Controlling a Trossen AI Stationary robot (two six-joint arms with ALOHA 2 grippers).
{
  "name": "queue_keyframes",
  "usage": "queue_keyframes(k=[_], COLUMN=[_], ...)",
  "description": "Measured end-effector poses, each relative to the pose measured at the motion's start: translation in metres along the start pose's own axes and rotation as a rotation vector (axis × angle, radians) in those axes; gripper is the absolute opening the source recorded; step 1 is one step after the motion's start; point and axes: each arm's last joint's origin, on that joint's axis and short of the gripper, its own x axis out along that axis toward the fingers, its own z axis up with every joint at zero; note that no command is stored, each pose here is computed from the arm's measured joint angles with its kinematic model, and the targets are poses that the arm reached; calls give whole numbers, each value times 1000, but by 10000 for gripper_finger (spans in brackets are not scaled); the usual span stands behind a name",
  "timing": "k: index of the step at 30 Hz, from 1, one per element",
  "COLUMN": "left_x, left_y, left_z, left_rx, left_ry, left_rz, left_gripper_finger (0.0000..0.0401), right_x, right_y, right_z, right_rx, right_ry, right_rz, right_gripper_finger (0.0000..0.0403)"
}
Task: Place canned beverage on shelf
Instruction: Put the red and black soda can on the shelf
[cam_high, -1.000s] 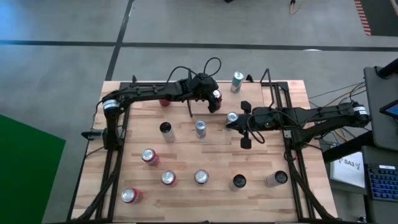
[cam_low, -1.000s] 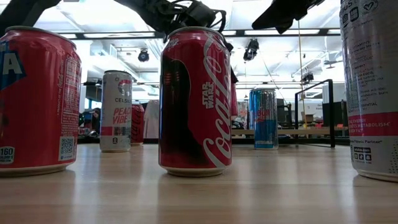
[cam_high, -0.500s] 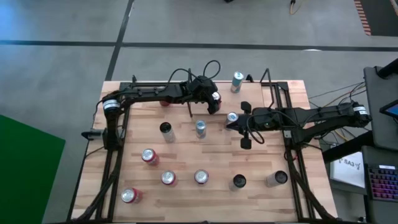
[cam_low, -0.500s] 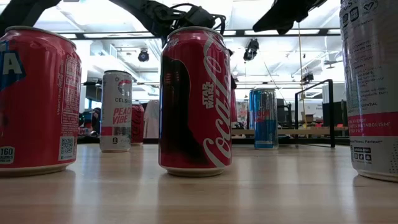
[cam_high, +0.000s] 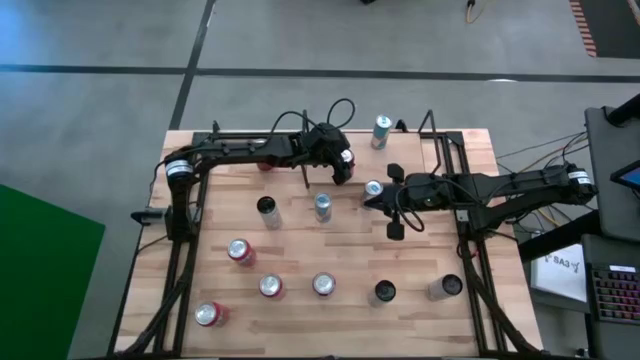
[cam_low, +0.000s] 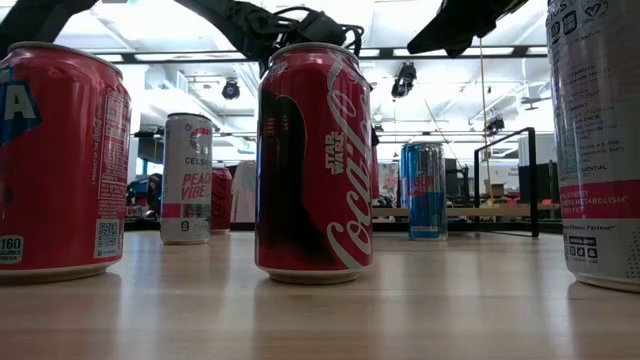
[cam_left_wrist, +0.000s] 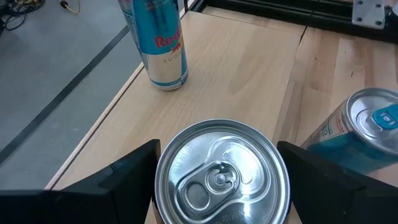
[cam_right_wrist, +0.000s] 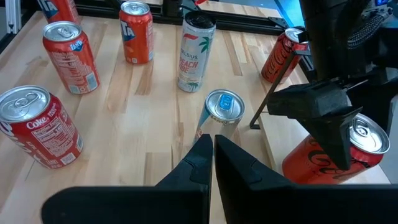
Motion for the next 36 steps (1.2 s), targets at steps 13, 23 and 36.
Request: queue_keyframes(k=[13,23,36], left_x=[0,2,2], left_y=[0,0,0], left_z=[-2,-3,-3], left_rx=[10,11,12], left_ry=[17,27,20], left_rz=[2,2,2], left_gripper_finger=[288,300,324], right_x=[0,0,0], right_y=[0,0,0], right_z=[0,0,0], right_rx=[0,0,0], right_ry=[0,0,0], right_rz=[0,0,0], right_gripper_finger=[9,9,9])
